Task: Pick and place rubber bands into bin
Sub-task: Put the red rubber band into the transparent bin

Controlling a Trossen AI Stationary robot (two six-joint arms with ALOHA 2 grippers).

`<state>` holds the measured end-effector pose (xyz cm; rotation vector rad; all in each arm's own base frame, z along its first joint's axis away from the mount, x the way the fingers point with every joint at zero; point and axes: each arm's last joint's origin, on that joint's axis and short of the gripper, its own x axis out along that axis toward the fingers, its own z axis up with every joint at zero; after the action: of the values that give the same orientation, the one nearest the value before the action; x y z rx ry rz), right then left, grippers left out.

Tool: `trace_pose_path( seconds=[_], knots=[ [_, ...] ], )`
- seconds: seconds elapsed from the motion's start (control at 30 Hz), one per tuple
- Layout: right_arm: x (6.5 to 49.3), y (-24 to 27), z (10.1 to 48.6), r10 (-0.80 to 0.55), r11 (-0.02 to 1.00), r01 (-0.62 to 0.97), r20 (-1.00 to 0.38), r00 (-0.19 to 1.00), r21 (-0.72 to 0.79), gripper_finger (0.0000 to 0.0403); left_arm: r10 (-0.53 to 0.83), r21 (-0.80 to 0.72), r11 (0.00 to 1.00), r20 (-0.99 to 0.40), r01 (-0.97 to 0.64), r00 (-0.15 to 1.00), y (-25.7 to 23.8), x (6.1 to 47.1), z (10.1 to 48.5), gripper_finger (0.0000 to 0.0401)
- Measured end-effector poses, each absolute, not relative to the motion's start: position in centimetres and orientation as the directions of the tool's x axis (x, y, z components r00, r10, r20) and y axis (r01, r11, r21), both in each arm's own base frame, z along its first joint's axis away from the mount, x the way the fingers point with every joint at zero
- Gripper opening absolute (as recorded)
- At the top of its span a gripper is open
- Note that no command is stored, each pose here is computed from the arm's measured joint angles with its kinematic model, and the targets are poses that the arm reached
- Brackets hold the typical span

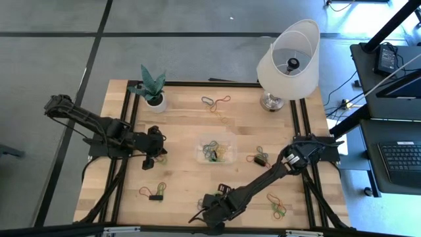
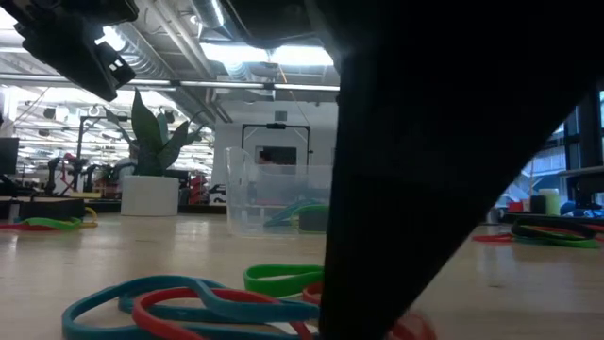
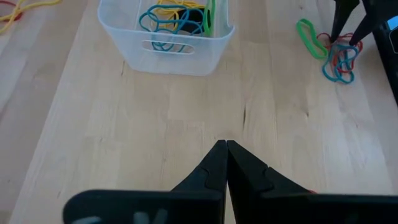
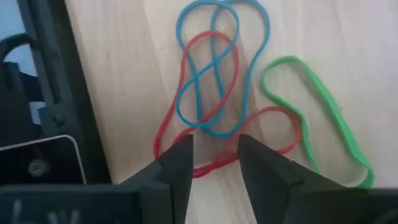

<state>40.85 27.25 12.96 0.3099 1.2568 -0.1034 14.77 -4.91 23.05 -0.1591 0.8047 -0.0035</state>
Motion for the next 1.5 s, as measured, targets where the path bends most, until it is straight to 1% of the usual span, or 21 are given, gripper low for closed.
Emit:
trace_pose_path(
  seconds=[0.1, 0.17, 0.23, 0.33, 0.4, 0.47, 0.57, 0.63, 0.73, 0.87, 1.0, 1.23, 1.37, 1.5],
  knots=[
    [40.8, 27.3, 12.2, 0.080, 0.956, 0.250, -0.953, 0.293, 0.157, 0.0126, -0.064, -0.144, 0.988, -0.717, -0.057, 0.694, -4.9, 14.8, 23.1, 0.0003],
    [40.6, 27.4, 12.2, 0.074, 0.958, 0.245, -0.956, 0.284, 0.147, 0.0109, -0.064, -0.144, 0.988, -0.717, -0.057, 0.694, -4.9, 14.8, 23.1, 0.0003],
    [40.4, 27.4, 12.3, 0.066, 0.959, 0.248, -0.960, 0.273, 0.136, 0.0083, -0.064, -0.144, 0.988, -0.717, -0.057, 0.694, -4.9, 14.8, 23.1, 0.0003],
    [40.2, 27.4, 12.7, 0.057, 0.955, 0.267, -0.964, 0.260, 0.128, 0.0030, -0.064, -0.144, 0.988, -0.717, -0.057, 0.694, -4.9, 14.8, 23.1, 0.0003],
    [40.4, 27.5, 13.2, 0.060, 0.956, 0.263, -0.963, 0.262, 0.131, 0.0009, -0.064, -0.144, 0.988, -0.717, -0.057, 0.694, -4.9, 14.8, 23.1, 0.0003],
    [40.5, 27.6, 13.9, 0.062, 0.959, 0.252, -0.965, 0.253, 0.128, 0.0010, -0.065, -0.138, 0.989, -0.717, -0.051, 0.694, -4.9, 14.8, 23.1, 0.0003],
    [40.1, 27.6, 15.4, 0.033, 0.961, 0.265, -0.984, 0.174, 0.079, 0.0004, -0.065, -0.127, 0.991, -0.717, -0.039, 0.694, -4.9, 14.8, 23.1, 0.0003],
    [39.9, 27.8, 17.1, 0.022, 0.960, 0.272, -0.986, 0.166, 0.067, 0.0004, -0.065, -0.126, 0.991, -0.717, -0.038, 0.694, -4.9, 14.8, 23.1, 0.0003],
    [39.4, 27.7, 19.9, -0.032, 0.963, 0.269, -0.987, 0.157, 0.012, 0.0004, -0.065, -0.122, 0.992, -0.717, -0.033, 0.694, -4.9, 14.8, 23.1, 0.0003],
    [38.7, 27.9, 22.8, -0.113, 0.957, 0.288, -0.966, 0.231, -0.043, 0.0003, -0.065, -0.120, 0.992, -0.717, -0.031, 0.694, -4.9, 14.8, 23.1, 0.0003],
    [37.9, 27.3, 25.5, -0.129, 0.938, 0.347, -0.936, 0.328, -0.007, 0.0002, -0.065, -0.120, 0.992, -0.717, -0.031, 0.694, -4.9, 14.8, 23.1, 0.0003],
    [36.8, 26.2, 29.4, -0.248, 0.920, 0.390, -0.837, 0.487, -0.046, 0.0002, -0.073, -0.137, 0.990, -0.718, -0.038, 0.693, -4.9, 14.8, 23.1, 0.0003],
    [36.5, 24.8, 31.0, -0.355, 0.885, 0.455, -0.773, 0.526, -0.097, 0.0002, -0.091, -0.149, 0.988, -0.720, -0.026, 0.688, -5.0, 14.8, 23.1, 0.0003],
    [37.2, 21.7, 32.4, -0.433, 0.846, 0.515, -0.739, 0.516, -0.136, 0.0002, -0.087, -0.141, 0.990, -0.719, -0.022, 0.689, -5.0, 14.8, 23.1, 0.0003]
  ],
)
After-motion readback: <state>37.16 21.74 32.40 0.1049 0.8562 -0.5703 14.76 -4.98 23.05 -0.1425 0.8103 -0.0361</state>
